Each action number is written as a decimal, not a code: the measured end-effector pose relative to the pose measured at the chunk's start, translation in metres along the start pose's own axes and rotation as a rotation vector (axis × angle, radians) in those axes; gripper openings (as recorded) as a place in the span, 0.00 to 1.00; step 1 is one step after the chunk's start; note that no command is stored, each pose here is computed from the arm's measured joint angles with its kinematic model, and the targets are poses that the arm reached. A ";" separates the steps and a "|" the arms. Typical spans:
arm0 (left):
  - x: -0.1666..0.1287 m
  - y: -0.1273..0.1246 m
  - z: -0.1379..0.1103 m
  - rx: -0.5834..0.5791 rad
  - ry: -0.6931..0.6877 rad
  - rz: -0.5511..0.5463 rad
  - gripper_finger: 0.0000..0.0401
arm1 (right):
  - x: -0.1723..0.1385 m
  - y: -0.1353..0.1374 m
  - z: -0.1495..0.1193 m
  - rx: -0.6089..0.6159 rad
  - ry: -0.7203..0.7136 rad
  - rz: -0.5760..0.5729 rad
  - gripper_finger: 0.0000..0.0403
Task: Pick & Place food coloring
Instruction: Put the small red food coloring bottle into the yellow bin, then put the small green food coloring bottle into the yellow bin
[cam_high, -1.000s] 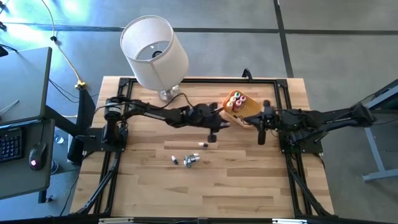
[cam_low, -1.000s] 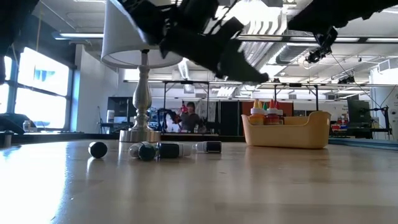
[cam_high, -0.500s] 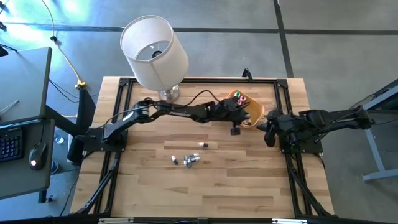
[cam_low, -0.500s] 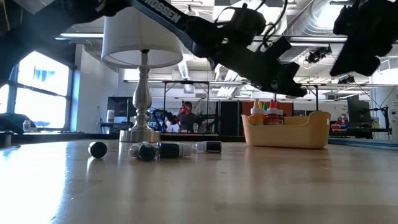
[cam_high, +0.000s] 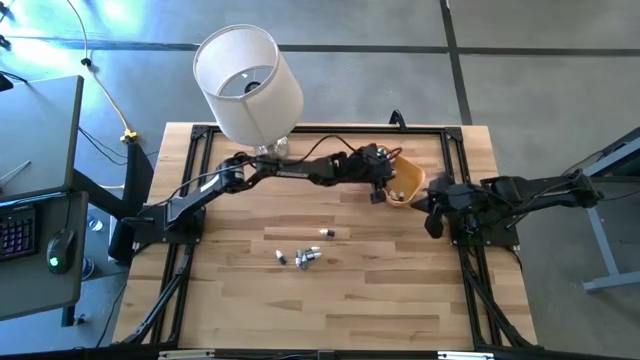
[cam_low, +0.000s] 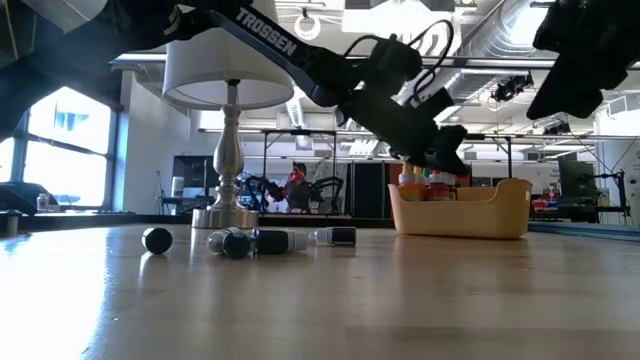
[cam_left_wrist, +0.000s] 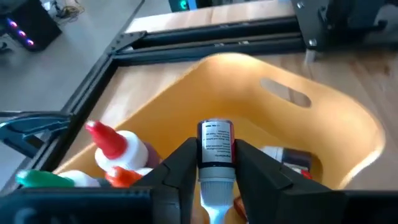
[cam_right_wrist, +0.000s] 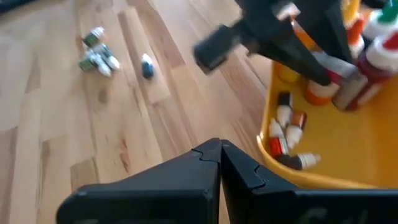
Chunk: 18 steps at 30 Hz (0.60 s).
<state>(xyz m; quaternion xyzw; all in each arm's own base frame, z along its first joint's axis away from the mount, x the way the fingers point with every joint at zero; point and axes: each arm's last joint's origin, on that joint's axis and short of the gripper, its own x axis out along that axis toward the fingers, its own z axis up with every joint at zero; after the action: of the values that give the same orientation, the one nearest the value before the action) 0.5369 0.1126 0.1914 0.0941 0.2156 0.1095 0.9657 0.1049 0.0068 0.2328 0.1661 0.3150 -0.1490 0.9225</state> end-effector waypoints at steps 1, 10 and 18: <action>0.000 0.001 0.000 -0.010 -0.005 -0.001 0.27 | 0.000 0.001 0.001 -0.011 -0.013 0.007 0.00; -0.001 -0.006 0.002 -0.036 -0.018 -0.067 0.42 | -0.001 0.006 0.010 -0.072 -0.102 0.055 0.00; -0.048 -0.017 0.055 0.035 -0.049 -0.104 0.43 | -0.001 0.006 0.011 -0.076 -0.114 0.053 0.00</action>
<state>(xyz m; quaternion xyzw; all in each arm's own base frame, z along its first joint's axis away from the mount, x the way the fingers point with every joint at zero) 0.5212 0.0765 0.2555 0.1024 0.1982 0.0528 0.9734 0.1124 0.0078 0.2427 0.1305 0.2629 -0.1217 0.9482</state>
